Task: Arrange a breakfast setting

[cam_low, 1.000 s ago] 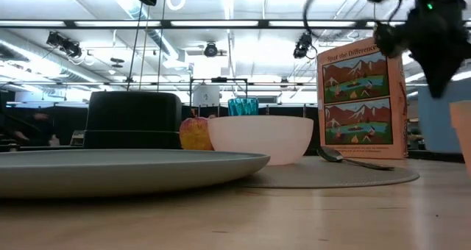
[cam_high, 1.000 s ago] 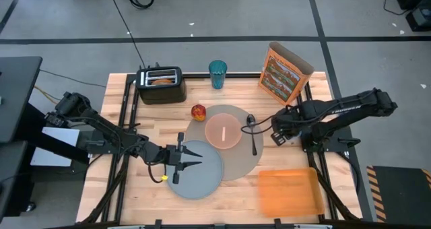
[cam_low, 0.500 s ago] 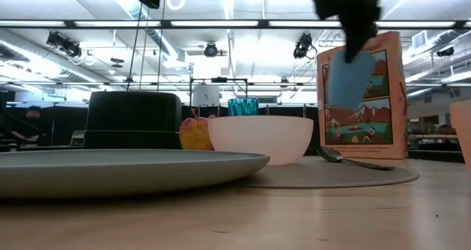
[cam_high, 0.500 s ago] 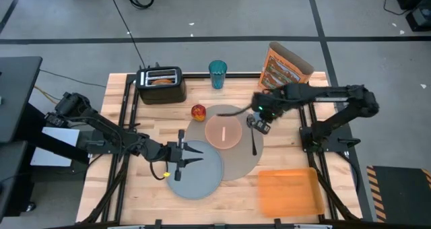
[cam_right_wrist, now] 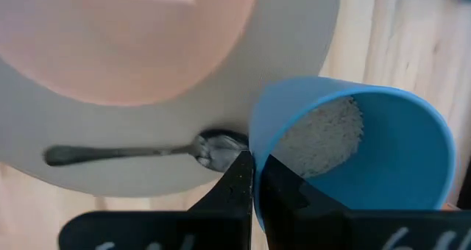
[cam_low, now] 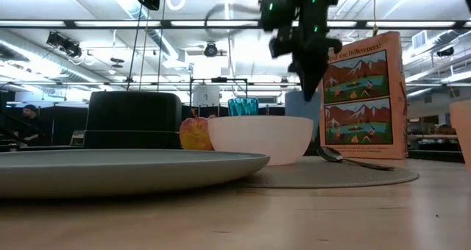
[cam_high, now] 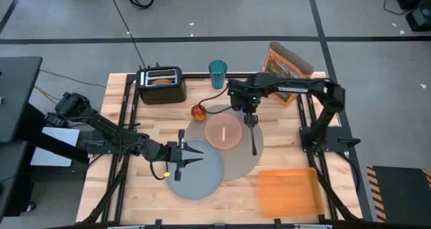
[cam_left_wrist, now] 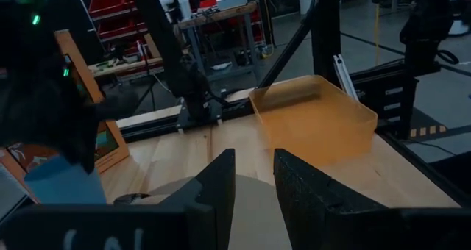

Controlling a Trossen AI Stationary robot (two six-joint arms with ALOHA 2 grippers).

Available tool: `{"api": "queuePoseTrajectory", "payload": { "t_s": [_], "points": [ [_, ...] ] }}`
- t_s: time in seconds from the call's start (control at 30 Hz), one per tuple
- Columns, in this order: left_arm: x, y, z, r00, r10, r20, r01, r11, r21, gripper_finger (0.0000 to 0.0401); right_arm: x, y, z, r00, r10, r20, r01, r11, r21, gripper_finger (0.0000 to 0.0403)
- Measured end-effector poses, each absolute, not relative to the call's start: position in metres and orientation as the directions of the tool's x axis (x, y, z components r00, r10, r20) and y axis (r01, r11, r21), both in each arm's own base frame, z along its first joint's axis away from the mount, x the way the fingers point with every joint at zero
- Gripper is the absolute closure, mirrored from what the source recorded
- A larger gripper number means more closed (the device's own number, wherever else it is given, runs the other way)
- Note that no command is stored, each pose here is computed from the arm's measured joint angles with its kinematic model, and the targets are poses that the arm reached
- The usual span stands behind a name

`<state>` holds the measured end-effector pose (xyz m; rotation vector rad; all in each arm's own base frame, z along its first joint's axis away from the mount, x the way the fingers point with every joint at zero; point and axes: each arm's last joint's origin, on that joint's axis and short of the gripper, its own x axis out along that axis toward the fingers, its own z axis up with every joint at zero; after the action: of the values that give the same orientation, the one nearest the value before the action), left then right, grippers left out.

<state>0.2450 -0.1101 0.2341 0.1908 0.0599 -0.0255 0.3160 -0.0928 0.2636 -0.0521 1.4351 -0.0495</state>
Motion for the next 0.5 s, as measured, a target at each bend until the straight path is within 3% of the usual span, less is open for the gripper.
{"api": "queuePoseTrajectory", "payload": {
  "t_s": [0.27, 0.5],
  "points": [
    [0.245, -0.110, 0.234, 0.998, -0.019, -0.063, 0.031, 0.981, 0.193, 0.0298, 0.325, -0.115, 0.233, 0.053, -0.050, -0.997, 0.031, 0.998, -0.048, 0.0386],
    [0.245, -0.110, 0.234, 0.998, -0.019, -0.063, 0.031, 0.981, 0.194, 0.0298, 0.320, -0.143, 0.237, 0.149, -0.020, -0.989, 0.171, 0.985, 0.006, 0.0386]
  ]
}}
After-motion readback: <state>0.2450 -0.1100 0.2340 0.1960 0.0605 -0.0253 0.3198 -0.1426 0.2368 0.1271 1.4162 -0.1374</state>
